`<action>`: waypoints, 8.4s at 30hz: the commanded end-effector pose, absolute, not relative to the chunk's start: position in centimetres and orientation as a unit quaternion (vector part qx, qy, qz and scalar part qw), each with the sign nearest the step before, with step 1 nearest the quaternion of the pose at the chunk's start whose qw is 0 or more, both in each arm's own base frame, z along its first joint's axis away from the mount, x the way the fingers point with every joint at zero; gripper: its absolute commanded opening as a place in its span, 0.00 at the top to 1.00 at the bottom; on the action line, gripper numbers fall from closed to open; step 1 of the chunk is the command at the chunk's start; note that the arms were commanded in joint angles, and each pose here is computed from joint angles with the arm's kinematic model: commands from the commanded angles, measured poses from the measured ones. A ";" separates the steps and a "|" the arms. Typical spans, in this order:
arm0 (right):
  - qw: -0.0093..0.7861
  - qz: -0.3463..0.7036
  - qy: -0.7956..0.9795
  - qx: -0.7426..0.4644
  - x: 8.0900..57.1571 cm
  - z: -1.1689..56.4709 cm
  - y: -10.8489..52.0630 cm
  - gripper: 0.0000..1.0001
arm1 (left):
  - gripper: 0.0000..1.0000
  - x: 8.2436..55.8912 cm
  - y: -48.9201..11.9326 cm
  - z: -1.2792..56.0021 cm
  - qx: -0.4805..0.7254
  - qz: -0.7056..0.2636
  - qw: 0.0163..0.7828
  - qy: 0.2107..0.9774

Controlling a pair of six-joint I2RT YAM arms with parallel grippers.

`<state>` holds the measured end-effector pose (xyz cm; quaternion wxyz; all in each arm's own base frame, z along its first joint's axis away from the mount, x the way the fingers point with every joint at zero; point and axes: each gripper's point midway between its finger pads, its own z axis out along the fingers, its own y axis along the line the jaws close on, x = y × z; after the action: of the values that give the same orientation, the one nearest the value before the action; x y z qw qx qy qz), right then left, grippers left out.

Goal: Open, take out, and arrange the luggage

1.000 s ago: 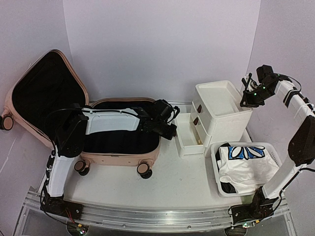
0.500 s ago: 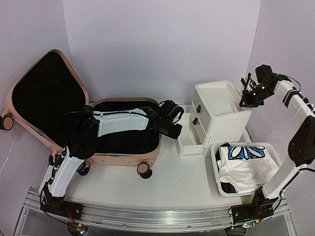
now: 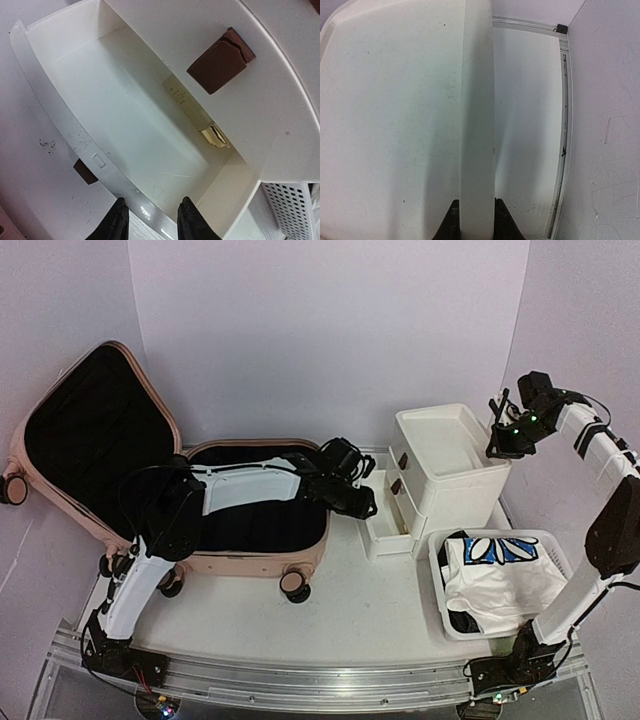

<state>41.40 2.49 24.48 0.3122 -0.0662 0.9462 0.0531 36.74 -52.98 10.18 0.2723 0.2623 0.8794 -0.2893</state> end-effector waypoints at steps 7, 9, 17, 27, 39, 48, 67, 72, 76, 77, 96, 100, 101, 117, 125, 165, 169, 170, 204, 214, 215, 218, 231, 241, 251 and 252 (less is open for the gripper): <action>0.339 0.152 0.924 -0.096 39.9 28.0 7.6 1.00 | 0.60 35.9 -57.6 11.4 0.262 -0.473 0.196 0.818; 0.339 0.152 0.924 -0.096 39.8 28.1 7.7 1.00 | 0.59 35.9 -57.8 11.2 0.260 -0.485 0.185 0.814; 0.334 0.147 0.926 -0.097 39.7 27.7 7.7 1.00 | 0.43 36.8 -53.6 13.0 0.296 -0.338 0.306 0.840; 0.329 0.048 0.942 -0.047 40.0 26.3 3.9 1.00 | 0.36 35.0 -50.0 17.4 0.345 -0.271 0.336 0.833; 0.330 0.009 0.944 -0.018 39.2 26.3 2.2 1.00 | 0.37 33.5 -50.9 16.0 0.381 -0.268 0.313 0.828; 0.343 0.041 0.938 -0.030 38.9 27.4 3.3 1.00 | 0.31 31.7 -53.7 19.1 0.403 -0.405 0.252 0.781; 0.339 0.064 0.938 -0.033 39.1 27.1 4.1 1.00 | 1.00 33.2 -48.9 16.4 0.407 -0.128 0.357 0.831; 0.340 0.068 0.937 -0.031 39.1 27.1 4.2 1.00 | 1.00 32.6 -49.6 15.0 0.371 -0.072 0.382 0.843; 0.342 0.070 0.937 -0.031 39.1 27.2 4.3 1.00 | 1.00 32.9 -49.9 14.2 0.334 -0.045 0.399 0.853; 0.341 0.069 0.937 -0.031 39.1 27.2 4.2 1.00 | 1.00 32.9 -50.0 13.9 0.331 -0.037 0.402 0.853; 0.347 0.085 0.933 -0.036 38.2 27.5 4.8 1.00 | 0.98 32.6 -53.2 9.1 0.339 -0.049 0.377 0.860; 0.359 0.100 0.927 -0.034 37.8 28.5 5.2 1.00 | 0.99 32.3 -54.1 9.5 0.352 -0.068 0.373 0.856; 0.361 0.105 0.926 -0.033 37.7 28.6 5.3 1.00 | 0.98 32.2 -54.2 10.0 0.355 -0.074 0.375 0.853; 0.387 0.001 0.919 -0.071 41.2 29.8 1.9 1.00 | 0.39 28.1 -52.8 24.8 0.417 -0.211 0.408 0.784; 0.407 0.005 0.911 -0.063 40.2 33.1 1.9 0.58 | 0.30 27.7 -48.1 30.0 0.411 -0.275 0.416 0.764; 0.214 0.044 0.948 -0.232 33.8 16.7 31.3 1.00 | 0.01 28.5 -26.4 39.5 0.381 -0.020 0.601 0.703; 0.205 0.042 0.953 -0.221 34.8 14.1 32.3 1.00 | 0.01 28.8 -26.4 38.6 0.386 -0.008 0.596 0.704; 0.207 0.044 0.953 -0.215 35.1 13.4 32.6 1.00 | 0.01 28.8 -26.3 38.4 0.387 -0.006 0.594 0.705; 0.265 -0.255 0.923 -0.118 41.7 8.6 22.1 1.00 | 0.01 28.7 -26.6 38.1 0.388 -0.019 0.597 0.702; 0.245 -0.293 0.917 -0.115 43.2 8.0 19.6 1.00 | 0.01 28.8 -26.6 38.1 0.389 -0.016 0.596 0.702; 0.242 -0.297 0.916 -0.119 43.2 7.8 19.5 1.00 | 0.01 28.8 -26.6 38.0 0.391 -0.016 0.594 0.703; 0.227 -0.292 0.920 -0.132 43.1 7.4 19.8 1.00 | 0.01 28.7 -26.7 37.9 0.392 -0.020 0.593 0.703; 0.283 -0.006 0.933 -0.222 39.1 21.1 27.2 0.59 | 0.00 29.6 -27.1 38.7 0.375 -0.028 0.597 0.709; 0.443 0.018 0.864 -0.240 35.0 36.7 22.5 0.29 | 0.00 31.3 -24.5 45.2 0.273 -0.162 0.624 0.715; 0.556 -0.119 0.811 -0.134 30.0 44.4 9.8 0.02 | 0.00 28.6 -15.8 57.3 0.171 -0.135 0.742 0.634; 0.565 -0.123 0.807 -0.123 29.3 45.0 8.9 0.02 | 0.00 28.1 -15.1 57.9 0.163 -0.128 0.750 0.628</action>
<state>31.08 13.22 41.94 0.5214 -0.1743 0.8326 -0.0667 31.88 -18.41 50.68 0.6767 0.2036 0.6966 -0.1243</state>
